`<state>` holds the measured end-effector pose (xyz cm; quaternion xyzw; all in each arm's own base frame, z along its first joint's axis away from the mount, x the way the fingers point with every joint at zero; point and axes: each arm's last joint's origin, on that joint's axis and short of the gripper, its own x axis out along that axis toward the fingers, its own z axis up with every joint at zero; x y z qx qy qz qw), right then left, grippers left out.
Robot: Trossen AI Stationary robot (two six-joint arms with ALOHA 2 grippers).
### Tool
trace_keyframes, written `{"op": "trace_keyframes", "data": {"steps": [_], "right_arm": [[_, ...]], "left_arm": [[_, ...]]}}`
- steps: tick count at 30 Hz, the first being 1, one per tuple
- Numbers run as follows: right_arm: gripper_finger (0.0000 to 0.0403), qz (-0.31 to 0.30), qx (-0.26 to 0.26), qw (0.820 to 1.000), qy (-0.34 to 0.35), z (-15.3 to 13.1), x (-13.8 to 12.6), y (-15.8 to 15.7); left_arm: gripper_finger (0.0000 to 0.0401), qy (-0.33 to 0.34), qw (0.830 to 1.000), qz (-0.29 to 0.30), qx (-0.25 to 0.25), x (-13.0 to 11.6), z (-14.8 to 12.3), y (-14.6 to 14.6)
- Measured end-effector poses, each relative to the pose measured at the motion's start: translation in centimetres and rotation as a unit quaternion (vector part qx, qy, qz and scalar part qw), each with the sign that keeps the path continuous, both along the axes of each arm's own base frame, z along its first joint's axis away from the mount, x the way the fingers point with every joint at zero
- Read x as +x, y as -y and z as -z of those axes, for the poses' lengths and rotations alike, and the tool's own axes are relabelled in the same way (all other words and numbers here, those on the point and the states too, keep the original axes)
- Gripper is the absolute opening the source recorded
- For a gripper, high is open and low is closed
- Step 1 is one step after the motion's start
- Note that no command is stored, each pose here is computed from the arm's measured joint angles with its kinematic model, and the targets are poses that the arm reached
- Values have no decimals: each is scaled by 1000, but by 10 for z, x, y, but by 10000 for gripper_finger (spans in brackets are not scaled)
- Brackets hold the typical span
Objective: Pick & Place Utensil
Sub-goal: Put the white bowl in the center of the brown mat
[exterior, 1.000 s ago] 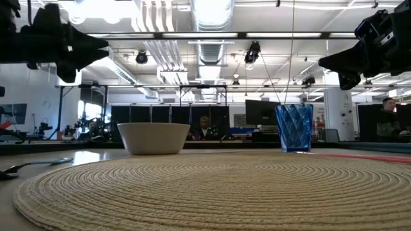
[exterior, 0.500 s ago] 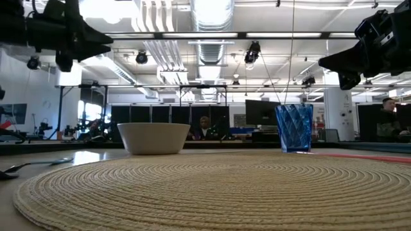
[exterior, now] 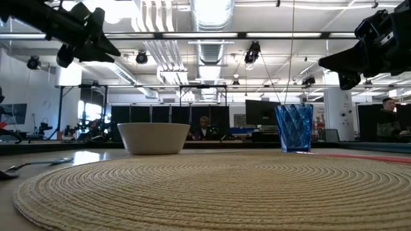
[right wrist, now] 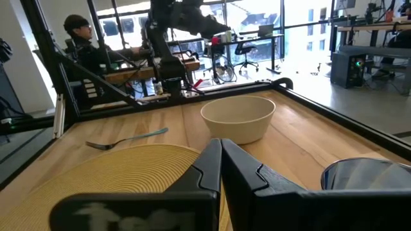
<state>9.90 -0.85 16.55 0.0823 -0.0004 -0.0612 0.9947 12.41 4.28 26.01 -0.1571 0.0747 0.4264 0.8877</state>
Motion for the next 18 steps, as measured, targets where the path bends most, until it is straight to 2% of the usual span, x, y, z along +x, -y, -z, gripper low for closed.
{"op": "trace_keyframes", "data": {"steps": [4, 12, 18], "right_arm": [[8, 0, 0, 1000, 0, 0, 0, 0], [8, 0, 0, 1000, 0, 0, 0, 0], [8, 0, 0, 1000, 0, 0, 0, 0]], "left_arm": [[151, -38, 999, -7, -28, 1, -13, -5], [152, -42, 998, 18, -49, 16, -36, -11], [152, -85, 994, 7, -67, 27, -32, -17]]}}
